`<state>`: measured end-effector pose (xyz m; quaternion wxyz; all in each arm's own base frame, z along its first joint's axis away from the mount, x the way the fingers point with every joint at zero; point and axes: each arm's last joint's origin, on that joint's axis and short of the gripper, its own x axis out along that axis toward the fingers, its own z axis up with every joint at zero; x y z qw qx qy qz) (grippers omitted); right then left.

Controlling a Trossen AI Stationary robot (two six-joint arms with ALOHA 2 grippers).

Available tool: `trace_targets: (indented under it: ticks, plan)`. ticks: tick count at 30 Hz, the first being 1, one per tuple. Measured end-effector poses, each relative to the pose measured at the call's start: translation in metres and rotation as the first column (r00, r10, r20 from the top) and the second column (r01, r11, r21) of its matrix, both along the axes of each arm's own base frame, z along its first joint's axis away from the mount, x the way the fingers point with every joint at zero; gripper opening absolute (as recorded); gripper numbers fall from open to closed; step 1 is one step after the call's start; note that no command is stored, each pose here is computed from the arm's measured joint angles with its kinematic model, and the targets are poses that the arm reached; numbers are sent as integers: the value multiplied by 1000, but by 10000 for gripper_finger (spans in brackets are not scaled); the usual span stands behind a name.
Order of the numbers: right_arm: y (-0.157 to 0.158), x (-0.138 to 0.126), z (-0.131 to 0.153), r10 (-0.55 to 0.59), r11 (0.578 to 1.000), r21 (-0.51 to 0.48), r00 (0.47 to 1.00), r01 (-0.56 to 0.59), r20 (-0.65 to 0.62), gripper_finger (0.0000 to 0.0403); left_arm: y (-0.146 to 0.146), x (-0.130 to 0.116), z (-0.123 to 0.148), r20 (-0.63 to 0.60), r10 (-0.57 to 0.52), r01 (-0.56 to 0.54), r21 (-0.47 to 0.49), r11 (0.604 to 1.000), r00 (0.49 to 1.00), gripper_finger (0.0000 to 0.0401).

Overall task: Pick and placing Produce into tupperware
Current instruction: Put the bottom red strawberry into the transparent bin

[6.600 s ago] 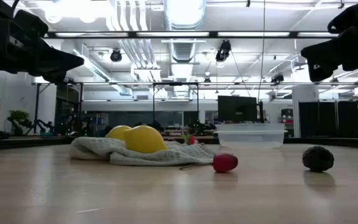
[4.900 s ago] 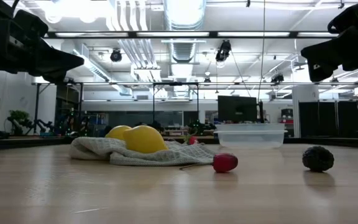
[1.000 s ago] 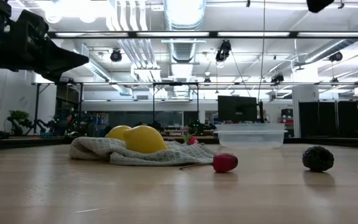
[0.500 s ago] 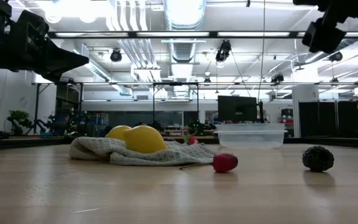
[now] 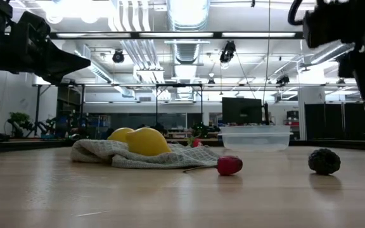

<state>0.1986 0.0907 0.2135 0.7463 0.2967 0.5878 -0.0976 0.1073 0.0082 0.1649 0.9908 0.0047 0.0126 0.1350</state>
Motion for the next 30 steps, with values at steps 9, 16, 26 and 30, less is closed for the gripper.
trace_targets:
  ticks: [9,16,26,30]
  plan:
    - [4,12,-23,-292,957,-29,950,290,-113,224,0,1,-2,-18,-3,3,-1,1000,1000,0]
    - [10,21,-30,-401,916,-62,907,396,-128,223,0,3,-3,-39,-3,3,-1,1000,999,0]
    - [33,31,-30,-487,873,-112,857,474,-170,224,0,2,-3,-36,-4,3,-1,1000,999,0]
    - [45,26,-32,-531,845,-199,818,496,-219,223,0,2,-3,-36,-3,3,-1,1000,999,0]
